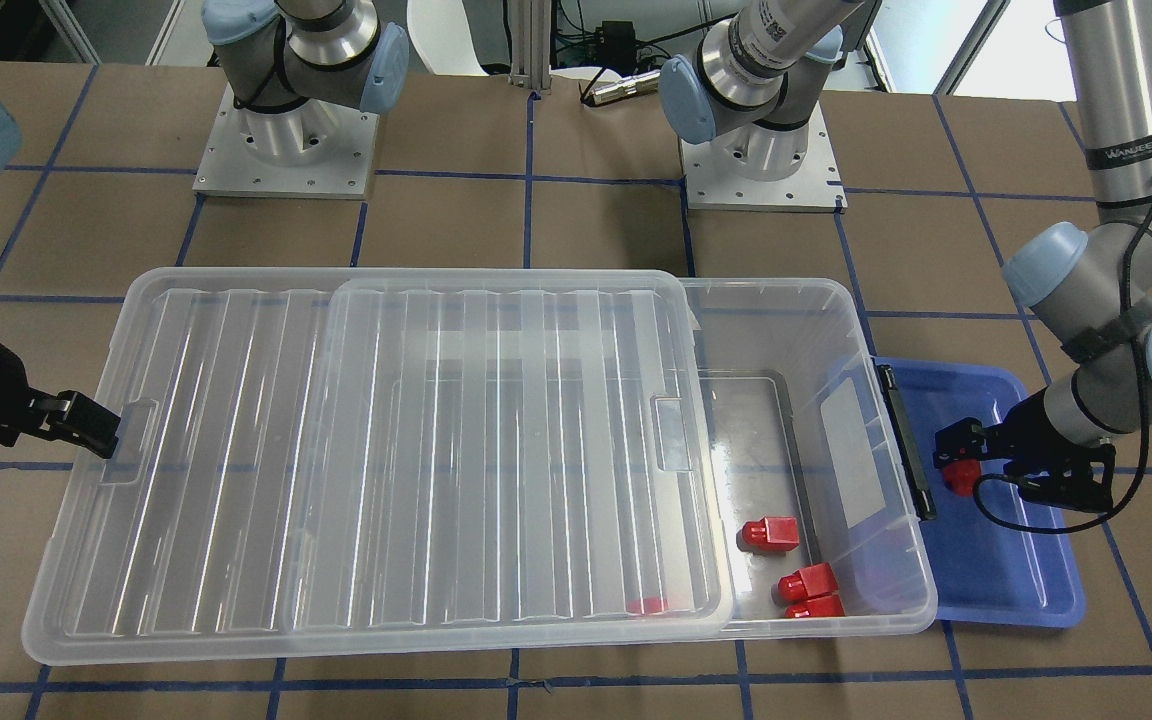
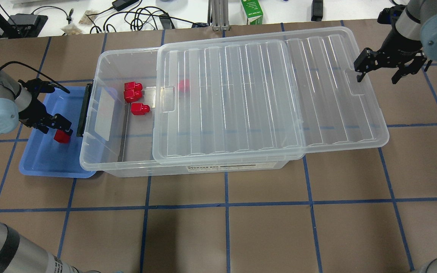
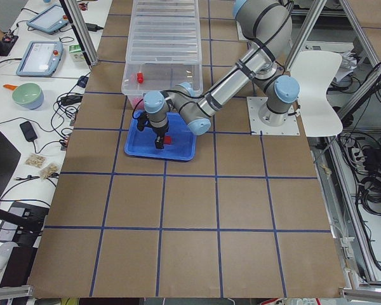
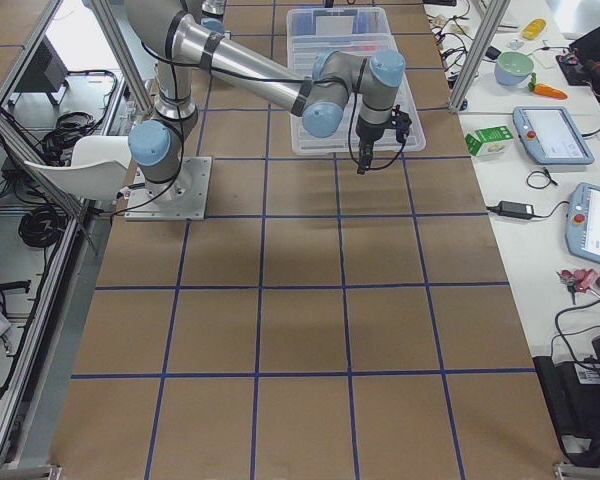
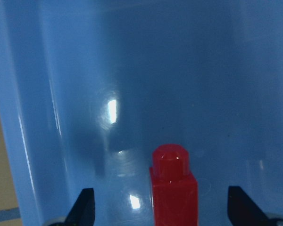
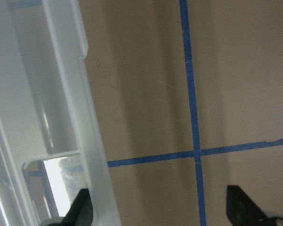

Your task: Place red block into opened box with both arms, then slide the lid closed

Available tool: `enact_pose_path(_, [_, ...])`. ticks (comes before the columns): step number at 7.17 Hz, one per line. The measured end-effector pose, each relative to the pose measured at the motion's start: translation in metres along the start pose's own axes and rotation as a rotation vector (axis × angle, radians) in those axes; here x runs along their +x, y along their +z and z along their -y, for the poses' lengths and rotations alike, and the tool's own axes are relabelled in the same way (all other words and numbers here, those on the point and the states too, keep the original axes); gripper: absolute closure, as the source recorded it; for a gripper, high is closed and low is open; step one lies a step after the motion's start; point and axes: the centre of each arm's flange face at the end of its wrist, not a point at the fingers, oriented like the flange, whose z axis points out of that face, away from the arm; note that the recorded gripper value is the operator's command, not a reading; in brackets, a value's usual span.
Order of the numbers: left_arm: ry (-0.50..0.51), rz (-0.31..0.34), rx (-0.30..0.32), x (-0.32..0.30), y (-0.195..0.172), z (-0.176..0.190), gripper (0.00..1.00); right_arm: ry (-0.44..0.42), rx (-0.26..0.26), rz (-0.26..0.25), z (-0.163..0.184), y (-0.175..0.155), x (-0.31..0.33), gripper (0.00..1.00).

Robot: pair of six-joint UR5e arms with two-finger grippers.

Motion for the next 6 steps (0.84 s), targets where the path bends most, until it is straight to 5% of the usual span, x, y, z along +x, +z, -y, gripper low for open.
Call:
enact_pose_path(1, [-0.006, -0.005, -0.008, 0.002, 0.005, -0.002, 0.28, -0.007, 0.001, -0.004, 0.0, 0.0, 0.005, 0.0])
enact_pose_path(3, [-0.008, -0.011, -0.018, 0.005, 0.01, -0.004, 0.81, -0.016, -0.003, -0.006, 0.002, 0.002, 0.009, 0.0])
enact_pose_path(4, [-0.006, -0.012, -0.02, 0.005, 0.01, -0.005, 0.93, -0.015, 0.0, -0.007, 0.003, 0.003, 0.011, 0.0])
enact_pose_path(6, [-0.003, 0.003, -0.013, 0.004, 0.002, -0.003, 0.96, -0.016, 0.007, -0.021, 0.003, 0.002, 0.015, 0.0])
